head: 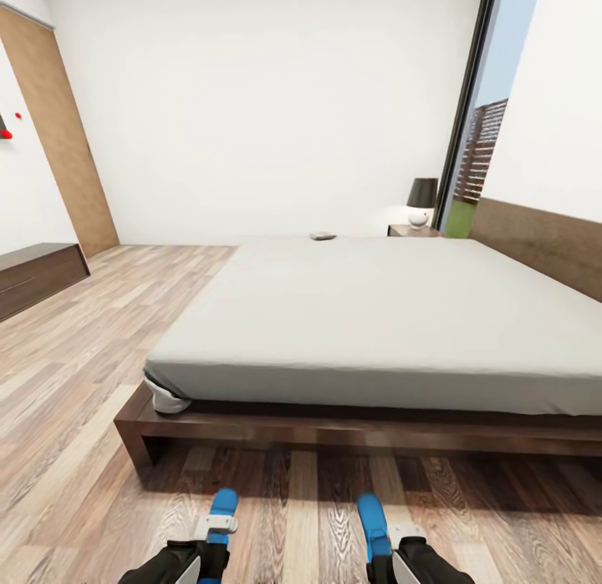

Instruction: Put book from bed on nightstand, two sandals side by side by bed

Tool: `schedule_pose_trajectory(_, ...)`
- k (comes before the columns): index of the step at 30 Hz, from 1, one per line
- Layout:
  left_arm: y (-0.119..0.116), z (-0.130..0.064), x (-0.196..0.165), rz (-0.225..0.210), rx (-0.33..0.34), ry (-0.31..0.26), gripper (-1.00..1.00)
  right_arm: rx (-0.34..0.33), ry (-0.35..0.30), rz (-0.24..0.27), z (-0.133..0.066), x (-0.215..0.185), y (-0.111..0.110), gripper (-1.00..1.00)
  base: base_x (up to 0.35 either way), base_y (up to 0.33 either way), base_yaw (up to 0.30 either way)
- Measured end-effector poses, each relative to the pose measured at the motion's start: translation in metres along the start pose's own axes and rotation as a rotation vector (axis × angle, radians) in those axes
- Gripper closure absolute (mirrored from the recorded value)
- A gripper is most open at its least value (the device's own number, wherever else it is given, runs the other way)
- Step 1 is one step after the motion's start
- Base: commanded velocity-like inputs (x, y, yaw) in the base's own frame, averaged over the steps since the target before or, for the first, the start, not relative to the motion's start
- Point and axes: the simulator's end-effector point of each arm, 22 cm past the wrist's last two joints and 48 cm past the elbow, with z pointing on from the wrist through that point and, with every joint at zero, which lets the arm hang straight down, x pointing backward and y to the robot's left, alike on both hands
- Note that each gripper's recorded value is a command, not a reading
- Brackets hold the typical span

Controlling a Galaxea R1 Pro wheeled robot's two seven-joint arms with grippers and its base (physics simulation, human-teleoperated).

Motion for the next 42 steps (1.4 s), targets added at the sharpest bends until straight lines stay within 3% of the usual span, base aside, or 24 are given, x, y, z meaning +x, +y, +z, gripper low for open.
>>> schedule_pose_trajectory(7,-0.001,0.006,0.006,-0.001,0.002,0.013,1.00,0.000,0.009,0.001,0.006,0.005,0.000,1.00,0.000,0.000,0.000)
schedule_pose_trajectory(15,-0.001,0.005,-0.010,-0.005,0.002,-0.060,1.00,-0.001,0.005,0.004,0.006,0.004,-0.001,1.00,0.017,0.041,0.000)
schedule_pose_trajectory(21,0.000,0.005,-0.014,-0.006,0.000,-0.078,1.00,-0.001,0.005,0.004,0.006,0.004,0.000,1.00,0.054,0.111,0.000)
schedule_pose_trajectory(42,0.000,0.005,-0.014,-0.003,0.001,-0.080,1.00,-0.001,0.009,0.003,0.007,0.007,0.001,1.00,0.088,0.093,0.000)
